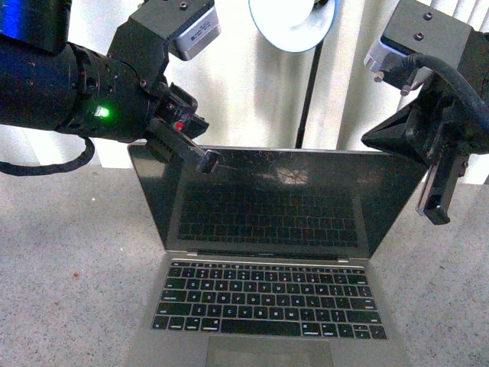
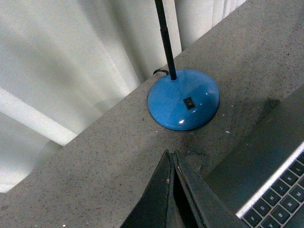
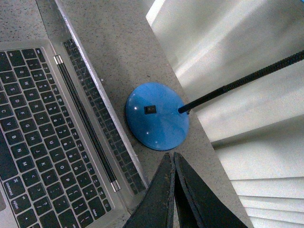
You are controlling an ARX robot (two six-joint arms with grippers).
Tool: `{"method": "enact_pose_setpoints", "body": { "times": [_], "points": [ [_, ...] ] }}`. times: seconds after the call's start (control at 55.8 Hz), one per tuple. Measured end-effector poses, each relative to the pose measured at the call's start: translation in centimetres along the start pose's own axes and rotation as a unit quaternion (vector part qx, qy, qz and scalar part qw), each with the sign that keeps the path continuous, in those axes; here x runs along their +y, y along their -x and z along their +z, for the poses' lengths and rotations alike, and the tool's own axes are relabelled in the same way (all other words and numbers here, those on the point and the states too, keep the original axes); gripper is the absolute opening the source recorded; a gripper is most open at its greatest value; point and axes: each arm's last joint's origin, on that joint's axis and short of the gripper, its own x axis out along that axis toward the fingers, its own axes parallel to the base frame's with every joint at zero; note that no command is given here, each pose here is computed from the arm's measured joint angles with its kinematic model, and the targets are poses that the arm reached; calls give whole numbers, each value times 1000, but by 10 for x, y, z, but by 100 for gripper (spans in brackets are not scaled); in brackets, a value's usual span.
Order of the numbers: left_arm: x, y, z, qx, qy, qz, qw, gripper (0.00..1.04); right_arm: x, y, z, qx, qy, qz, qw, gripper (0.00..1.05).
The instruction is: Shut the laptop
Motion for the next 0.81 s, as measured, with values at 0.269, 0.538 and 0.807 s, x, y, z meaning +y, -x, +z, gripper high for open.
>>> {"method": "enact_pose_setpoints", "body": {
  "times": [0.269, 0.538, 0.807],
  "points": [
    [-2, 3, -6, 10, -18, -16, 1000, 4, 2, 0, -6, 7, 1, 22, 1000, 3],
    [-6, 8, -15, 29, -26, -28, 999, 4, 11, 0, -11, 16, 6, 47, 999, 3],
    [-12, 16, -25, 43, -26, -45, 998, 4, 24, 6, -13, 24, 18, 73, 997, 3]
  ]
}}
